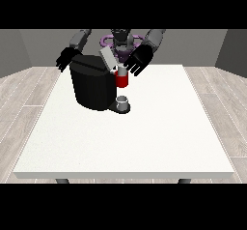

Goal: Insert the coffee pod into the coffee machine and close the lid

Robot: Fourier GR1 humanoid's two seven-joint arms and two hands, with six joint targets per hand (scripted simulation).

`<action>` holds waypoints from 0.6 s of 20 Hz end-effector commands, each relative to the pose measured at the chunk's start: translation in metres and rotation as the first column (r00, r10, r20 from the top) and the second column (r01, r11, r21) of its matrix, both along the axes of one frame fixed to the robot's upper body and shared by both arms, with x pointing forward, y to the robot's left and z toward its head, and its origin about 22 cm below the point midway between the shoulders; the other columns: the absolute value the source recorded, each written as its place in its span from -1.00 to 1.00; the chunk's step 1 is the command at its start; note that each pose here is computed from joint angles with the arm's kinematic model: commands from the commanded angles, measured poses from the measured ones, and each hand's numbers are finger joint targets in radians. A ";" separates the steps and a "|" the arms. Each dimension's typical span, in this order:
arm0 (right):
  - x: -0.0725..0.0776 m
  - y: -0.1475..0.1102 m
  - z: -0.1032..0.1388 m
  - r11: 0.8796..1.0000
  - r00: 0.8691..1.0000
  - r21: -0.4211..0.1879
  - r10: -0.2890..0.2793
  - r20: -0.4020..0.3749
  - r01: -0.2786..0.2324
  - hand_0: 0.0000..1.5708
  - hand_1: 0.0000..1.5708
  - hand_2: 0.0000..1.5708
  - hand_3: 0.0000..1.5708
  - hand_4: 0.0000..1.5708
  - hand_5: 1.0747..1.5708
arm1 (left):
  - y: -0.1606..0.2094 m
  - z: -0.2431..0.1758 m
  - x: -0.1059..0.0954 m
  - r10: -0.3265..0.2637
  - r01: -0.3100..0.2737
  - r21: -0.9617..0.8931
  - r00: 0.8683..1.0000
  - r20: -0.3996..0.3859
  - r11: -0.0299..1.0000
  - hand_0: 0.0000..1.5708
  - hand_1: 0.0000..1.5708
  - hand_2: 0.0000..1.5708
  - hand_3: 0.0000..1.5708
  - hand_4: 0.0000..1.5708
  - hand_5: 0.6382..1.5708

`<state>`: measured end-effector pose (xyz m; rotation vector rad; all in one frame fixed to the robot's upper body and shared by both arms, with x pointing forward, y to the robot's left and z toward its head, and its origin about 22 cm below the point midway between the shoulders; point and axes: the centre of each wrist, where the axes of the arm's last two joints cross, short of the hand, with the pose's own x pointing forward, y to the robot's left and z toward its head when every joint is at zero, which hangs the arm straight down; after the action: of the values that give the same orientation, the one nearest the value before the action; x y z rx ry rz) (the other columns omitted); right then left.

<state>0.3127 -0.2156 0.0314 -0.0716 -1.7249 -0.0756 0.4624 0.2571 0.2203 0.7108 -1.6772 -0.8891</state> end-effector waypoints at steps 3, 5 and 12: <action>0.013 0.014 0.009 1.000 1.000 -0.005 -0.021 0.019 0.021 -1.00 -1.00 -1.00 -1.00 -0.49 1.00 | -0.023 0.015 0.003 -0.028 0.028 0.003 1.000 0.014 1.000 0.57 0.57 0.62 0.50 -0.39 1.00; 0.002 0.005 0.013 1.000 0.999 -0.010 0.009 0.043 -0.008 -1.00 -1.00 -1.00 -1.00 -0.54 1.00 | 0.018 0.002 0.000 0.035 -0.035 -0.003 0.999 0.024 0.999 0.55 0.55 0.61 0.49 -0.39 1.00; 0.011 -0.012 0.007 1.000 1.000 -0.025 -0.017 -0.007 0.017 -1.00 -1.00 -1.00 -1.00 -0.44 1.00 | -0.014 0.009 0.003 -0.023 0.024 0.021 0.999 -0.035 0.999 0.47 0.47 0.50 0.30 -0.43 1.00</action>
<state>0.3209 -0.2186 0.0434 -0.0850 -1.7382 -0.0737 0.4636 0.2550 0.2283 0.7137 -1.6799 -0.8992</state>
